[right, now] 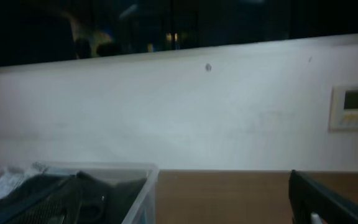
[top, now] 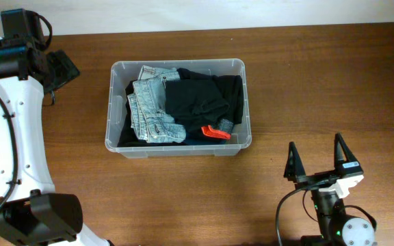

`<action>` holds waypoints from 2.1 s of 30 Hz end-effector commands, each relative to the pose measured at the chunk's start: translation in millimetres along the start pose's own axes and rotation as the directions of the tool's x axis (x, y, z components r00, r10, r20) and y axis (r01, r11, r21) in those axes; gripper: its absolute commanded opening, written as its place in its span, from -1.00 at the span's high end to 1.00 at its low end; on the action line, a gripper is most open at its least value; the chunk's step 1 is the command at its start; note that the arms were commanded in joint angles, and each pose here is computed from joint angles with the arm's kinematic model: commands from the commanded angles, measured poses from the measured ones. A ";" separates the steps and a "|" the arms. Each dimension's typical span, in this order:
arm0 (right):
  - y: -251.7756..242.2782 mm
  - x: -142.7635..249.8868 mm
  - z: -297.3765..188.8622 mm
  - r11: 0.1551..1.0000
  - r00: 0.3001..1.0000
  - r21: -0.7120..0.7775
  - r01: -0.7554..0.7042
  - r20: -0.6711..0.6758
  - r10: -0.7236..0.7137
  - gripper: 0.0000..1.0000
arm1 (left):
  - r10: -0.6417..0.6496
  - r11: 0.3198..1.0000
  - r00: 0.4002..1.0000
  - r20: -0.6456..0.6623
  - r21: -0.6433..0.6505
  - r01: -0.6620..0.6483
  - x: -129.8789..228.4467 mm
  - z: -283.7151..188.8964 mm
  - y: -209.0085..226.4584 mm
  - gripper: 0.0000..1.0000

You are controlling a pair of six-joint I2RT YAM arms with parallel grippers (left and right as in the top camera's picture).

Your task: Pack container

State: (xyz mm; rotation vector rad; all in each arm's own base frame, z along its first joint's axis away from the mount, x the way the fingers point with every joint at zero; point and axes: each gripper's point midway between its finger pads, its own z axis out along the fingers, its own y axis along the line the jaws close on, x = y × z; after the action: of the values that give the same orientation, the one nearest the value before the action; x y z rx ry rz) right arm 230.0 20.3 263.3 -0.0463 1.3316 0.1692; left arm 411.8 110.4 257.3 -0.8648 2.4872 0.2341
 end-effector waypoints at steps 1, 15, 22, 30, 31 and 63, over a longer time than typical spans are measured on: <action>-5.9 12.2 0.1 1.000 1.000 0.022 -0.002 0.008 0.002 -0.97 | -0.013 1.000 1.000 0.023 0.009 0.013 -2.9 -10.0 0.6 -0.99; -13.3 34.3 0.3 0.998 1.000 0.055 -0.007 -0.025 0.009 -0.97 | -0.013 1.000 1.000 0.023 0.009 0.013 -2.9 -10.0 0.6 -0.99; -16.1 42.8 -0.1 0.998 0.999 0.068 -0.006 -0.048 0.010 -0.97 | -0.013 1.000 1.000 0.023 0.009 0.013 -2.9 -10.0 0.6 -0.99; -26.5 72.5 -4.5 0.993 0.986 0.116 -0.011 -0.166 0.031 -0.97 | -0.013 1.000 1.000 0.023 0.009 0.013 -2.9 -10.0 0.6 -0.99; -27.5 77.7 -5.6 0.992 0.982 0.122 -0.013 -0.187 0.035 -0.97 | -0.013 1.000 1.000 0.023 0.009 0.013 -2.9 -10.0 0.6 -0.99; -30.4 103.7 -12.5 0.990 0.955 0.143 -0.018 -0.290 0.059 -0.97 | -0.013 1.000 1.000 0.023 0.009 0.013 -2.9 -10.0 0.6 -0.99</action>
State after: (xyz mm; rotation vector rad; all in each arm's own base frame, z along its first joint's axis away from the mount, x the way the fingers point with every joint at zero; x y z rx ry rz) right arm 246.3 3.0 159.3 0.0567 1.6400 0.1192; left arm 411.8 110.4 257.3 -0.8648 2.4872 0.2341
